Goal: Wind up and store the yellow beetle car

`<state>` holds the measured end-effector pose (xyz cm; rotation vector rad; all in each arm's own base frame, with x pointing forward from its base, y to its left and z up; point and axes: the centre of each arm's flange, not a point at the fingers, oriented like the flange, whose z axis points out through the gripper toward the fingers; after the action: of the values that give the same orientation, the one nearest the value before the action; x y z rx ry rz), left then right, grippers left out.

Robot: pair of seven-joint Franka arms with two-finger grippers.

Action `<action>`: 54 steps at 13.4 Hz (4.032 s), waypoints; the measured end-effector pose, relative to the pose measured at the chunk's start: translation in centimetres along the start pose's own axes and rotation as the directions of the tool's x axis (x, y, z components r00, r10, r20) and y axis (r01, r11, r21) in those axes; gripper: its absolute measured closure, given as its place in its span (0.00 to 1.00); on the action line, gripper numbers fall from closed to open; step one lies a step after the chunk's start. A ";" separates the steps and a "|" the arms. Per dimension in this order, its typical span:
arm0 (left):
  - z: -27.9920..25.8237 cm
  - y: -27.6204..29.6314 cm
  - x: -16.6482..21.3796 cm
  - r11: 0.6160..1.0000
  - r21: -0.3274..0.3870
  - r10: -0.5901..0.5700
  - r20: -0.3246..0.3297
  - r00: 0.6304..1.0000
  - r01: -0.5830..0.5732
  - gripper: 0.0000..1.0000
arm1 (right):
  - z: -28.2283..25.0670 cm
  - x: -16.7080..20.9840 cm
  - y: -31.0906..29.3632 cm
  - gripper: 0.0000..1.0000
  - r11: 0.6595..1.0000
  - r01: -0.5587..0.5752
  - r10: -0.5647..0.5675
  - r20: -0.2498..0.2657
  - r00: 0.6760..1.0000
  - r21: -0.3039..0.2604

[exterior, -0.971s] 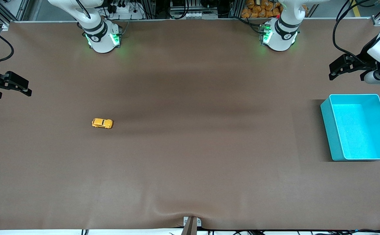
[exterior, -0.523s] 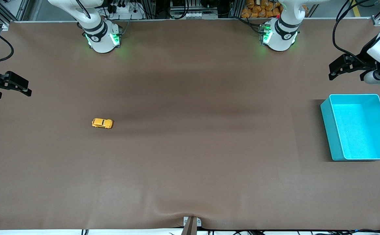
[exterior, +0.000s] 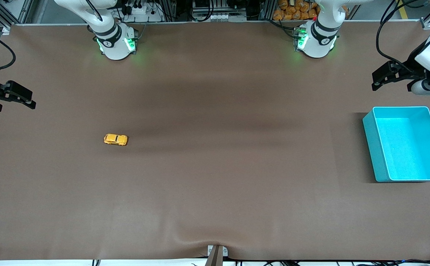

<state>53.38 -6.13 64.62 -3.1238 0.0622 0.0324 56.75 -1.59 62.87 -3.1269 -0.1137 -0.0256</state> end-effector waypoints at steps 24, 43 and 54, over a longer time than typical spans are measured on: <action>0.0 0.0 0.0 1.000 0.000 0.001 0.003 1.000 -0.001 0.00 | -0.1 0.2 -1.1 0.00 1.000 0.020 -0.020 -0.017 1.000 -0.001; 0.0 -0.3 0.0 1.000 0.000 -0.005 0.003 1.000 0.005 0.00 | 13.4 1.4 -1.6 0.00 0.988 0.154 -0.155 -0.037 0.987 -0.025; 0.0 -0.3 0.0 1.000 0.000 -0.005 0.003 1.000 0.005 0.00 | 30.1 0.5 -2.8 0.00 0.747 0.664 -0.661 0.076 0.746 -0.025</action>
<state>53.38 -5.83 64.60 -3.1238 0.0536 0.0369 57.49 1.60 32.81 -2.9371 -1.2392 0.0655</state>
